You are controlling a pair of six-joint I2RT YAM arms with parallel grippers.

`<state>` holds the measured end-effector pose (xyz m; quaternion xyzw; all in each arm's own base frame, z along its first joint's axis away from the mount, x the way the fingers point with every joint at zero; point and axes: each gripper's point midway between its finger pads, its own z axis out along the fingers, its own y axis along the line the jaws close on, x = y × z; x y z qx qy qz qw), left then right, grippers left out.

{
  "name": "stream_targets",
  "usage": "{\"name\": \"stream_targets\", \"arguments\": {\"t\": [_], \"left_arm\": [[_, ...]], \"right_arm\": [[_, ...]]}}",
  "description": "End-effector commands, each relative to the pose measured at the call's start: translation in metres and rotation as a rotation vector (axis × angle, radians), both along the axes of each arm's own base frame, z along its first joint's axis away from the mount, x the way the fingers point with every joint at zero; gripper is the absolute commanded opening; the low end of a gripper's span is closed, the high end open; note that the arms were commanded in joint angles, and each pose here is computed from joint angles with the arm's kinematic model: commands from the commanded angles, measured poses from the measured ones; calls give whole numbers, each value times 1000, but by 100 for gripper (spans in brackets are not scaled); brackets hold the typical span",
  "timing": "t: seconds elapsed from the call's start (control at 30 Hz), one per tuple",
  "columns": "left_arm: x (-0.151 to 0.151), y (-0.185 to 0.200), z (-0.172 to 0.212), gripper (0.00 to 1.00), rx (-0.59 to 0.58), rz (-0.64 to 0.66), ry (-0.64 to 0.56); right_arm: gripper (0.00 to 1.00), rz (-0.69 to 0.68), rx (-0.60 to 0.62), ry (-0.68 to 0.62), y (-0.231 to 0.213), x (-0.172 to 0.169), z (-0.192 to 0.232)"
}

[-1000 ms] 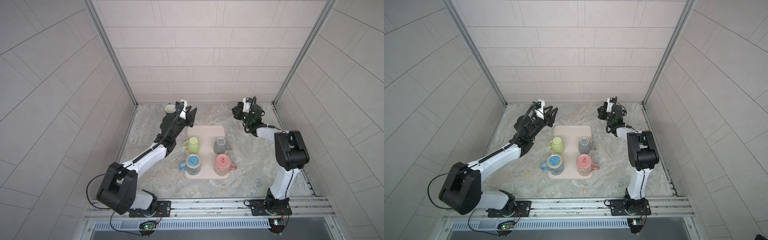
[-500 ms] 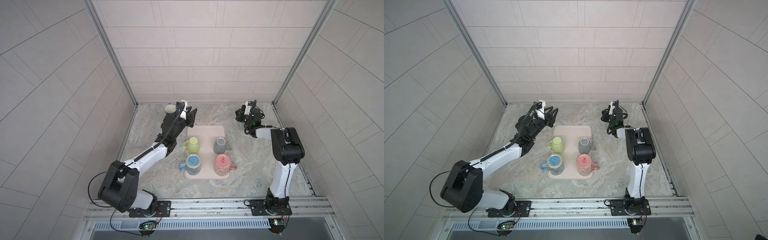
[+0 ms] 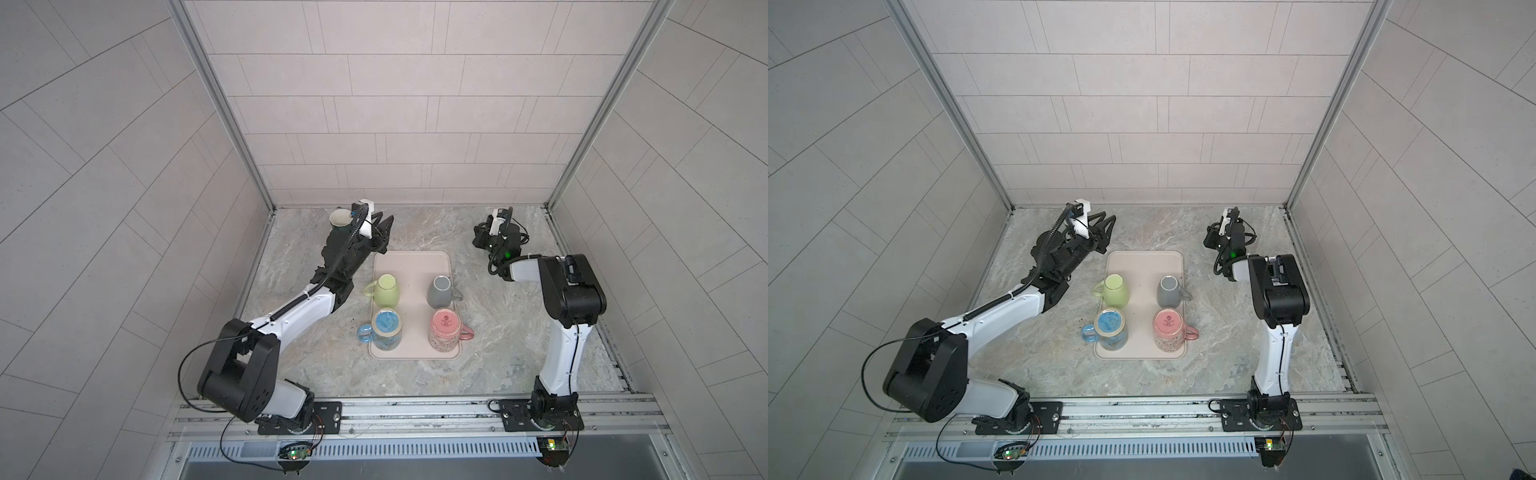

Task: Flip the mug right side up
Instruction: 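Lower the black mug upright onto the table with the right gripper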

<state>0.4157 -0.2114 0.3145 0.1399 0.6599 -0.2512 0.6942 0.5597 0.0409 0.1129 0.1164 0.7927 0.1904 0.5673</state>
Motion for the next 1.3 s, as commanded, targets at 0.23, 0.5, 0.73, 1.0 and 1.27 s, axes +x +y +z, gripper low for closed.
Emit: {"name": "stream_targets", "arguments": {"t": [0.23, 0.5, 0.73, 1.0, 1.27], "left_arm": [[2, 2, 12, 41, -35, 6, -45], [1, 3, 10, 41, -38, 5, -46], [-1, 4, 10, 41, -37, 2, -47], [-3, 6, 7, 42, -34, 5, -44], [-4, 8, 5, 42, -41, 11, -40]], "right_arm": [[0, -52, -27, -148, -10, 6, 28], [0, -54, -35, -128, -5, 0, 18], [0, -54, -38, -104, 0, -5, 8], [5, -54, -37, -86, 3, -8, 1], [8, -51, -39, -64, 9, -11, -6]]}}
